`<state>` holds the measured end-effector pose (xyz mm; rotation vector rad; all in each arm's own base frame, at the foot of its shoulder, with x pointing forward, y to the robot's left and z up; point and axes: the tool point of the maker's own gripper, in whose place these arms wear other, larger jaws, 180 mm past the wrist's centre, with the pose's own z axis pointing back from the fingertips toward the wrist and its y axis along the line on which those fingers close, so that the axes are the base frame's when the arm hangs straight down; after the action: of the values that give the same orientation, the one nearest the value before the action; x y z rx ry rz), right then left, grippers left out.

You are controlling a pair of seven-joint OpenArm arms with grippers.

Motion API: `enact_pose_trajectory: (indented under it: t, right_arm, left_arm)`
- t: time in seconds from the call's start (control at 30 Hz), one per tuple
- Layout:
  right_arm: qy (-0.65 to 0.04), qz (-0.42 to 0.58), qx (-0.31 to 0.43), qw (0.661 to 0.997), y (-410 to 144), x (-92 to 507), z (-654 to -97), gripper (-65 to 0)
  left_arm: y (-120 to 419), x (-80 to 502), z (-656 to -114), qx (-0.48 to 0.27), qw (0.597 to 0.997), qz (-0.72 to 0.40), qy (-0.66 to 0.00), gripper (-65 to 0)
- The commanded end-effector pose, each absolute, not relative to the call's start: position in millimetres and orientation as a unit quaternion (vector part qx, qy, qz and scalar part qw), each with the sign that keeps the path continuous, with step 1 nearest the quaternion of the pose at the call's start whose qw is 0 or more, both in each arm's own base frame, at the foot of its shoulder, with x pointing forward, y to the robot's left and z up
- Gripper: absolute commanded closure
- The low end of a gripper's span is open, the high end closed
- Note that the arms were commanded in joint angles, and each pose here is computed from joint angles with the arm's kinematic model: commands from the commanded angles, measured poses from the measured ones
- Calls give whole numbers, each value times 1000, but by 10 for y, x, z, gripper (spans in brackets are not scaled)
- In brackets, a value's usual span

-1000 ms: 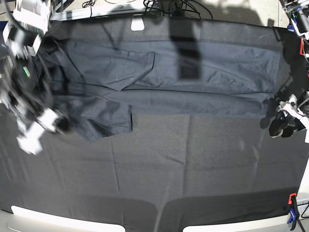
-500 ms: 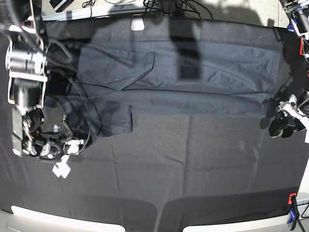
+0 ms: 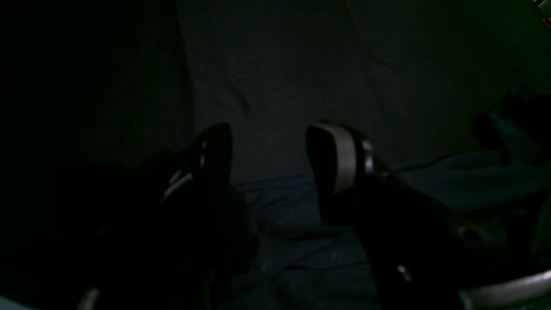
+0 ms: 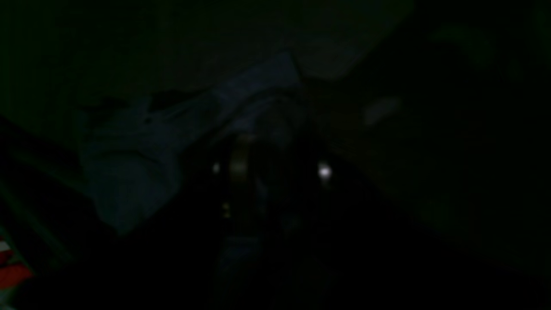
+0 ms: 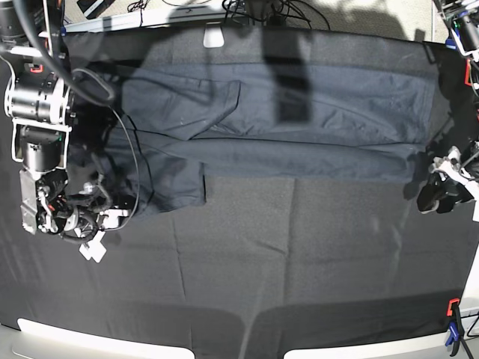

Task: Layout the t-shirt on the table in an organized manner, then fold the t-shirt properly
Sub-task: 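Release and reposition the right gripper at the strip's end near it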

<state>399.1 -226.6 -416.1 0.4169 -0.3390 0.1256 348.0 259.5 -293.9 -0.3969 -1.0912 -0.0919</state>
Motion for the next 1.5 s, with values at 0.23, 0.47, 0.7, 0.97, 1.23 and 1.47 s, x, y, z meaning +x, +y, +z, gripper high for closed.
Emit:
enact_pose_trajectory:
  t: [0.23,0.47,0.7,0.97,1.23,1.47]
  right_arm:
    - [-196,90,187,958,-2270,4176,-3971,0]
    - [-230,154,136,951,-2279,4348,-3546,0]
    - [-247,179,115,945,-2262,4332,-3431,0]
    - [-270,164,120,941,-2323,4401,-3428,-333]
    - [-234,107,157,954,-2391,4237,-3874,-332]
    - [-174,130,129,968,-2420,4029,-4128,-298]
  left_arm:
    - [2644,3550,-2748,-180,821,-53,-540,-292]
    - [2644,3550,-2748,-180,821,-53,-540,-292]
    - [2637,3550,-2751,-181,820,-52,-540,-292]
    - [2532,3543,-2818,-195,820,-44,-536,-292]
    - [2514,3544,-2825,-198,820,-43,-536,-292]
    - [2514,3544,-2824,-198,819,-43,-536,-292]
